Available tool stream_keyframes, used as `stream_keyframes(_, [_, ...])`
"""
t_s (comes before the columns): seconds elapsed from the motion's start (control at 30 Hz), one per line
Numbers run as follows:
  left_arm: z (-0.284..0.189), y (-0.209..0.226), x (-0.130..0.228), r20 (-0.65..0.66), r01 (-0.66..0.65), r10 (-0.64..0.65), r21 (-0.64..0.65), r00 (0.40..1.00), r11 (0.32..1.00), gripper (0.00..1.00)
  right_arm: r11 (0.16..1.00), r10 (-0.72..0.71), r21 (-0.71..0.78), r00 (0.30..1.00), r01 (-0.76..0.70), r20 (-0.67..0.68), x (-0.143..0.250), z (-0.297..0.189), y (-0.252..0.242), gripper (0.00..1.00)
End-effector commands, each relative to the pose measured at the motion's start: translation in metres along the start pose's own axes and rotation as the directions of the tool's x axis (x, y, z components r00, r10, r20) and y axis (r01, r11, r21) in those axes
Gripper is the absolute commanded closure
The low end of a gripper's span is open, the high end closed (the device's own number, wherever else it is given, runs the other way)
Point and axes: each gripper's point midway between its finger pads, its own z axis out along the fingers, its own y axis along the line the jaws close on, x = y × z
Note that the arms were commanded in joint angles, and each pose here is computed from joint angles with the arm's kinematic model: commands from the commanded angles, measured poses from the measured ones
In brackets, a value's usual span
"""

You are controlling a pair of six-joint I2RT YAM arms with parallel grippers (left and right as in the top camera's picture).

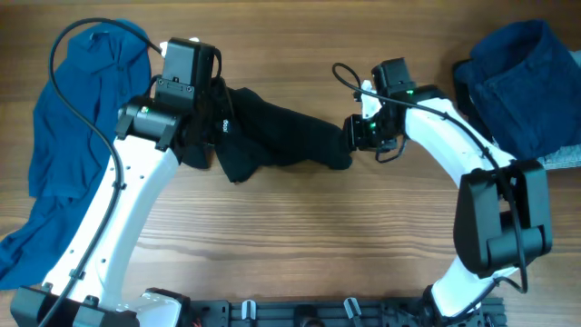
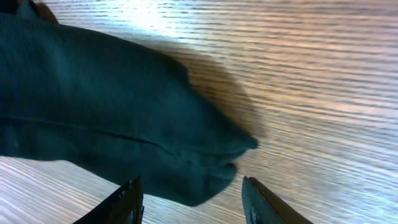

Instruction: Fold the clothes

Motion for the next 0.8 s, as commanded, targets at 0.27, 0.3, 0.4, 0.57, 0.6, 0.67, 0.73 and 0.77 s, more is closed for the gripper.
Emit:
stream_keyframes(0.27, [0.004, 0.003, 0.000, -0.003, -0.004, 0.004, -0.024, 1.000, 1.000, 0.96, 0.975, 0.145, 0.175, 0.988, -0.136, -0.045, 0.012, 0.052, -0.018, 0.52])
stream_keyframes(0.3, [0.004, 0.003, 0.000, -0.002, -0.004, 0.004, -0.024, 1.000, 1.000, 0.96, 0.976, 0.142, 0.170, 0.989, -0.134, -0.033, 0.009, 0.052, -0.018, 0.58])
stream_keyframes(0.4, [0.004, 0.003, 0.000, -0.001, -0.004, 0.004, -0.023, 1.000, 1.000, 0.96, 0.979, 0.136, 0.152, 0.991, -0.135, 0.007, -0.001, 0.052, -0.015, 0.76])
stream_keyframes(0.57, [0.004, 0.006, -0.003, 0.014, -0.004, 0.004, -0.042, 1.000, 0.999, 0.96, 0.985, 0.106, 0.132, 0.993, -0.113, 0.057, -0.021, 0.043, -0.013, 0.96])
stream_keyframes(0.6, [0.003, 0.007, -0.006, 0.028, -0.002, 0.003, -0.051, 1.000, 0.999, 0.96, 0.985, 0.102, 0.130, 0.992, -0.111, 0.070, -0.027, 0.034, -0.012, 0.96])
stream_keyframes(0.67, [-0.004, 0.009, -0.014, 0.060, 0.004, 0.000, -0.058, 0.998, 0.998, 0.96, 0.987, 0.090, 0.123, 0.991, -0.103, 0.104, -0.042, 0.008, -0.012, 0.96])
stream_keyframes(0.73, [-0.016, 0.006, -0.024, 0.096, 0.010, -0.006, -0.040, 0.995, 0.999, 0.96, 0.988, 0.074, 0.126, 0.986, -0.092, 0.147, -0.055, -0.029, -0.014, 0.96])
stream_keyframes(0.77, [-0.030, 0.004, -0.034, 0.136, 0.018, -0.015, -0.021, 0.991, 1.000, 0.96, 0.988, 0.061, 0.130, 0.979, -0.087, 0.193, -0.066, -0.067, -0.015, 0.96])
